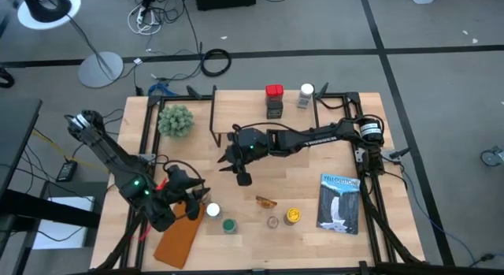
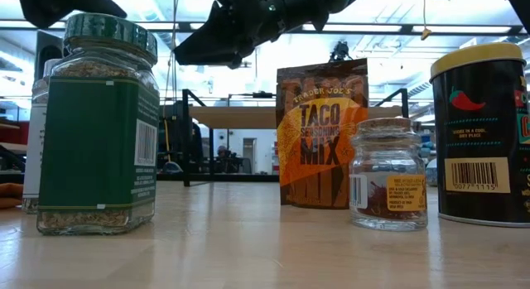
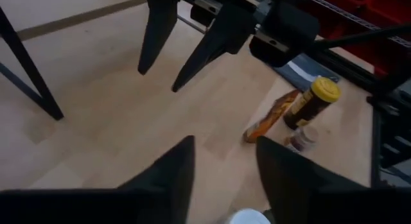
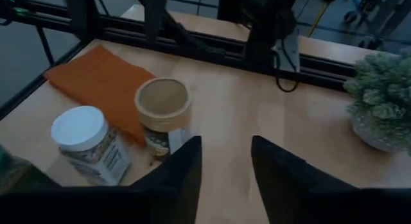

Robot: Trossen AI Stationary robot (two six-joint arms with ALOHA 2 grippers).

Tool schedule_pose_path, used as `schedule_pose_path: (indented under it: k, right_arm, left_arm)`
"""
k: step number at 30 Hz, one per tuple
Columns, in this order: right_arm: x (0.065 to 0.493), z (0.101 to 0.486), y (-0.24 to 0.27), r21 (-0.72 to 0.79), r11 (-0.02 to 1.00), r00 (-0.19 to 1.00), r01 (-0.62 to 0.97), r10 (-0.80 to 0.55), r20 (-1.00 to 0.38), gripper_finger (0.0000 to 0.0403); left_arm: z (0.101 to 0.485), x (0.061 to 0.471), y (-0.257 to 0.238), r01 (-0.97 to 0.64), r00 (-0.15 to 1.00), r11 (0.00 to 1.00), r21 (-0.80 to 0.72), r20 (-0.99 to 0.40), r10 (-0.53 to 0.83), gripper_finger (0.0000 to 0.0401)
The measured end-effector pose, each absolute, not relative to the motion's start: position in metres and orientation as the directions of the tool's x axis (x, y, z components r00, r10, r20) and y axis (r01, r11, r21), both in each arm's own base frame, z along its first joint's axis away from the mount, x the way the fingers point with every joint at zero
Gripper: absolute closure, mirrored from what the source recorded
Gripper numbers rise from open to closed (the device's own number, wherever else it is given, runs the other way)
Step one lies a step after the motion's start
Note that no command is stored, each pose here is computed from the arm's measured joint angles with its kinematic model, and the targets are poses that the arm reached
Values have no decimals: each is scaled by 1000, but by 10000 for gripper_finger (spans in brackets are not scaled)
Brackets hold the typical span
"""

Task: Shelf spices
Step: Put the golden seasoning bottle on the shelf

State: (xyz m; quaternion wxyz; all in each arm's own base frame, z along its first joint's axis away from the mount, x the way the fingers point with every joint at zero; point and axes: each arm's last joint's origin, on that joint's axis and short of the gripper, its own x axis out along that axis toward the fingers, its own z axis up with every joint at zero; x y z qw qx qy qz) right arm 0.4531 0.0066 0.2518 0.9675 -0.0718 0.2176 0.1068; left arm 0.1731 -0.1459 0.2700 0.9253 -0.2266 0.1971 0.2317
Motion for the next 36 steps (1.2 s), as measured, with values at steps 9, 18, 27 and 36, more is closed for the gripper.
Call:
schedule_pose_path:
  k: [9, 18, 27, 36]
  right_arm:
    - [457, 260, 7, -121, 969, 922, -217, 162, -351, 194]
    - [456, 259, 12, -185, 956, 919, -227, 147, -365, 192]
    - [465, 223, 13, -214, 938, 871, -272, 145, -470, 198]
    - [482, 182, 13, -188, 933, 871, -306, 195, -451, 198]
  left_arm:
    - [271, 177, -148, -498, 824, 785, -369, -484, 295, 157]
    - [266, 171, -149, -483, 765, 787, -383, -622, 167, 179]
    - [262, 163, -153, -501, 736, 769, -397, -663, 136, 203]
    - [245, 165, -168, -537, 653, 749, -388, -753, 78, 208]
